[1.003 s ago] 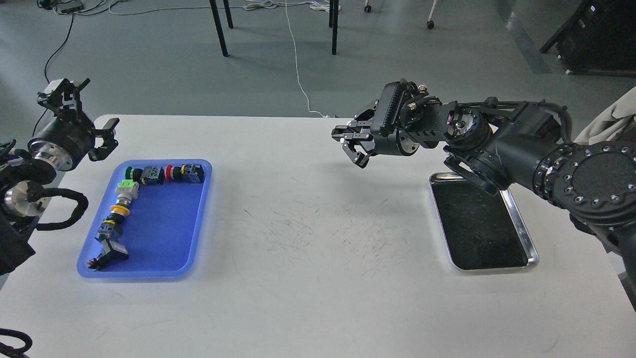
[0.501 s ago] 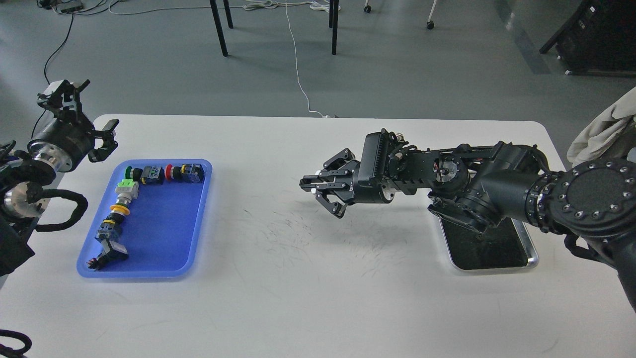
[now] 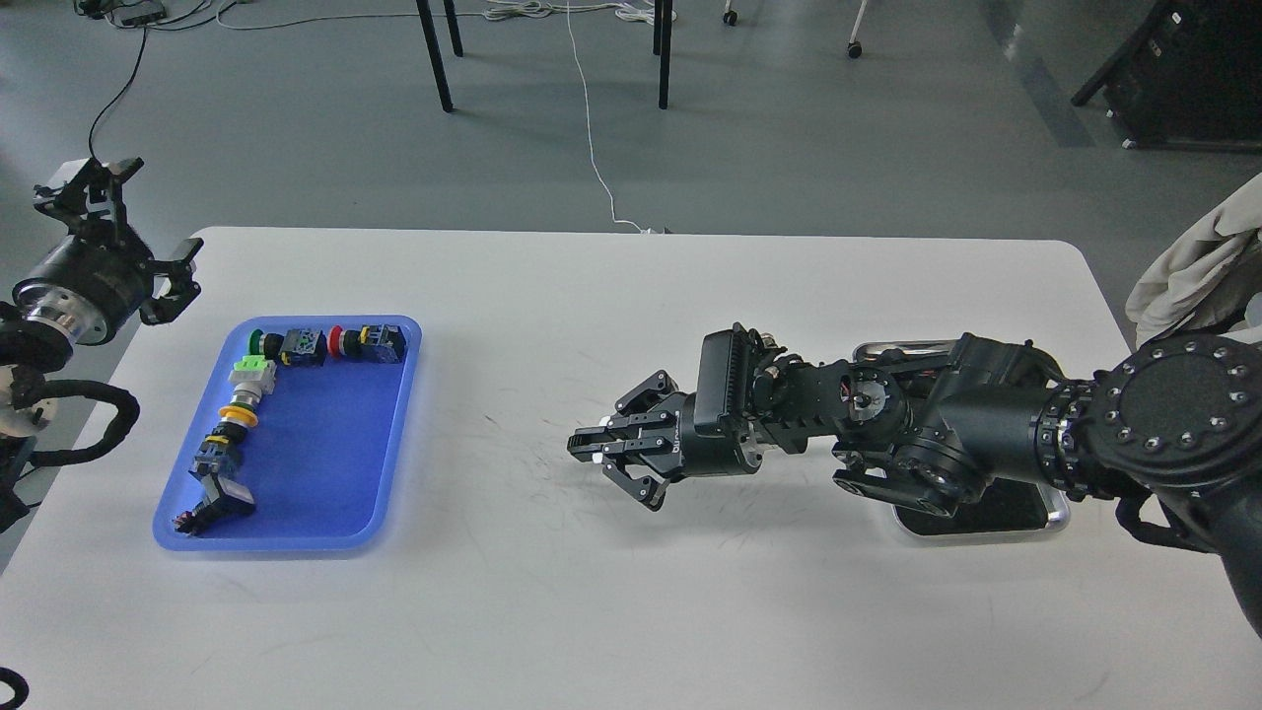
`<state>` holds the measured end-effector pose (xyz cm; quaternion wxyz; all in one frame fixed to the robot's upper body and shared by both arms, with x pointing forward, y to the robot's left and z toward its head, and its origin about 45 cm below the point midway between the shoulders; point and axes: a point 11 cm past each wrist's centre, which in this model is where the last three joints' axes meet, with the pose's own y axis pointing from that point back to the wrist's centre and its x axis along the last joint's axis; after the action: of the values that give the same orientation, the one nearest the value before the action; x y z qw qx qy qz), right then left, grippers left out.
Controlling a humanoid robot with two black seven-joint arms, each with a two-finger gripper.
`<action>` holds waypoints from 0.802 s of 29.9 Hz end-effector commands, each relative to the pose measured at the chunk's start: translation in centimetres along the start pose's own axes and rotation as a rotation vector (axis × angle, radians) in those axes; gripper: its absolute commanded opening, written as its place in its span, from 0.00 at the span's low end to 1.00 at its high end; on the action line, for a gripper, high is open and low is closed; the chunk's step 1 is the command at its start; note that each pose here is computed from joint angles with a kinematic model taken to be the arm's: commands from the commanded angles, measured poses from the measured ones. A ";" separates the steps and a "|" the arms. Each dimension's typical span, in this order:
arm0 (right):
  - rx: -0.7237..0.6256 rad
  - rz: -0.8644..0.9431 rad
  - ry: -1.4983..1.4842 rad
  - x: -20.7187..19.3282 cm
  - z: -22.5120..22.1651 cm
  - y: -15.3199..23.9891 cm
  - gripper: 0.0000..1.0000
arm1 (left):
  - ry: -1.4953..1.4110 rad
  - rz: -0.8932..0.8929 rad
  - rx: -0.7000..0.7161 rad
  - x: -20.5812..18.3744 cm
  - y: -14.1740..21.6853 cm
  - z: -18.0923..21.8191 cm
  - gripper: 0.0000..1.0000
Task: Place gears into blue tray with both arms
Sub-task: 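Carry the black part with the right gripper to the table centre and release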
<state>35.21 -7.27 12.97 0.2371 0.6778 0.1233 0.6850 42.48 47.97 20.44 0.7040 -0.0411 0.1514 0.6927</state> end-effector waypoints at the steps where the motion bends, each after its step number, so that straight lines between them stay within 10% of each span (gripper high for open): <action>1: 0.015 -0.007 0.003 -0.3 -0.5 -0.1 0.01 | -0.002 -0.002 0.000 0.1 0.2 0.1 0.98; 14: 0.025 -0.016 -0.033 -1.9 -1.6 -0.3 0.04 | -0.014 0.005 -0.001 0.9 0.7 0.7 0.98; 24: 0.024 -0.016 -0.035 -1.9 -1.6 -0.3 0.36 | -0.016 0.001 -0.004 1.0 0.9 0.9 0.98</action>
<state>33.67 -7.77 11.10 0.2368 0.6907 0.1325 0.6703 41.73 49.19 21.07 0.7036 -0.0357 0.1453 0.6946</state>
